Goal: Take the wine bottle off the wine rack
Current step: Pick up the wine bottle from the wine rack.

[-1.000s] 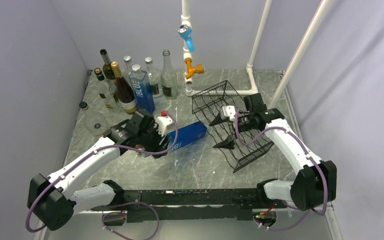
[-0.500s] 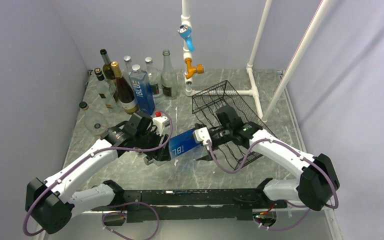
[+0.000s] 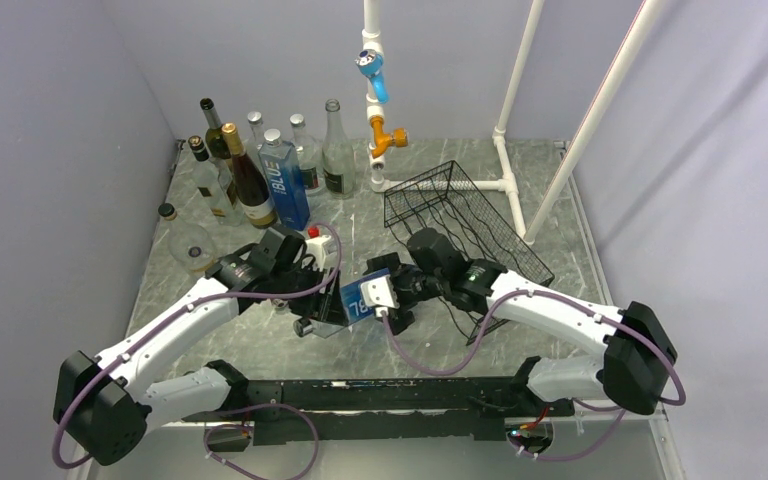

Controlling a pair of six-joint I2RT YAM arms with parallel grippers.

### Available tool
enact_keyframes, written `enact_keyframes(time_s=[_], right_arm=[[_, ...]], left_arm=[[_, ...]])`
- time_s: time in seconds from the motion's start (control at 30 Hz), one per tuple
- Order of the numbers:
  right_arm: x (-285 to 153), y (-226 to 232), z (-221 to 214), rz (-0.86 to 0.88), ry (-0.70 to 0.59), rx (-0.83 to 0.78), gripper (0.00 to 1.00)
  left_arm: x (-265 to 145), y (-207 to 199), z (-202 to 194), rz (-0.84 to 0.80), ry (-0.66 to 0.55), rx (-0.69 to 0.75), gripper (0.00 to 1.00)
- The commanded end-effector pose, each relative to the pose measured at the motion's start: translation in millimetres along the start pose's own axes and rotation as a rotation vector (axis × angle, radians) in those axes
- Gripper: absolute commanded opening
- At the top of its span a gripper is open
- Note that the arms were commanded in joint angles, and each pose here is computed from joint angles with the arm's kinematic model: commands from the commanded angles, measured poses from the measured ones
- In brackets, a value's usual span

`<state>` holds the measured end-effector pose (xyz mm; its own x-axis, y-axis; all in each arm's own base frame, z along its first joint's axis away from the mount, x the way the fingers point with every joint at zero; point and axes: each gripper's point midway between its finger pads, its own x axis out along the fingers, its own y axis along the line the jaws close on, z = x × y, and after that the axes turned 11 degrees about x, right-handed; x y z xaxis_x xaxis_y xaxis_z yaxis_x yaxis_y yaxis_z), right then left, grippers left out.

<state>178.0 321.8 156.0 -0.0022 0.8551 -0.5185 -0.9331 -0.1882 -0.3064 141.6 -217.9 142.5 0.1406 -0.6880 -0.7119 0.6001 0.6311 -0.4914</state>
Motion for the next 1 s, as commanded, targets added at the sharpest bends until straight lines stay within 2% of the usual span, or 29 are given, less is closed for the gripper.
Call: enact_keyframes(time_s=[0.0,0.77,0.97], right_arm=[[9.8,-7.2,-1.4,-0.056,0.027,-0.040,1.00],[37.7,-4.1,-23.4,-0.100,0.093,-0.112,0.99],[40.1,-4.4,-25.1,-0.101,0.094,-0.111,0.93]], left_arm=[[-11.7,-34.0,50.1,-0.166,-0.191,0.091,0.00],[-14.8,-45.2,50.3,-0.293,-0.179,0.051,0.00],[-14.0,-46.2,50.6,-0.308,-0.178,0.043,0.00]])
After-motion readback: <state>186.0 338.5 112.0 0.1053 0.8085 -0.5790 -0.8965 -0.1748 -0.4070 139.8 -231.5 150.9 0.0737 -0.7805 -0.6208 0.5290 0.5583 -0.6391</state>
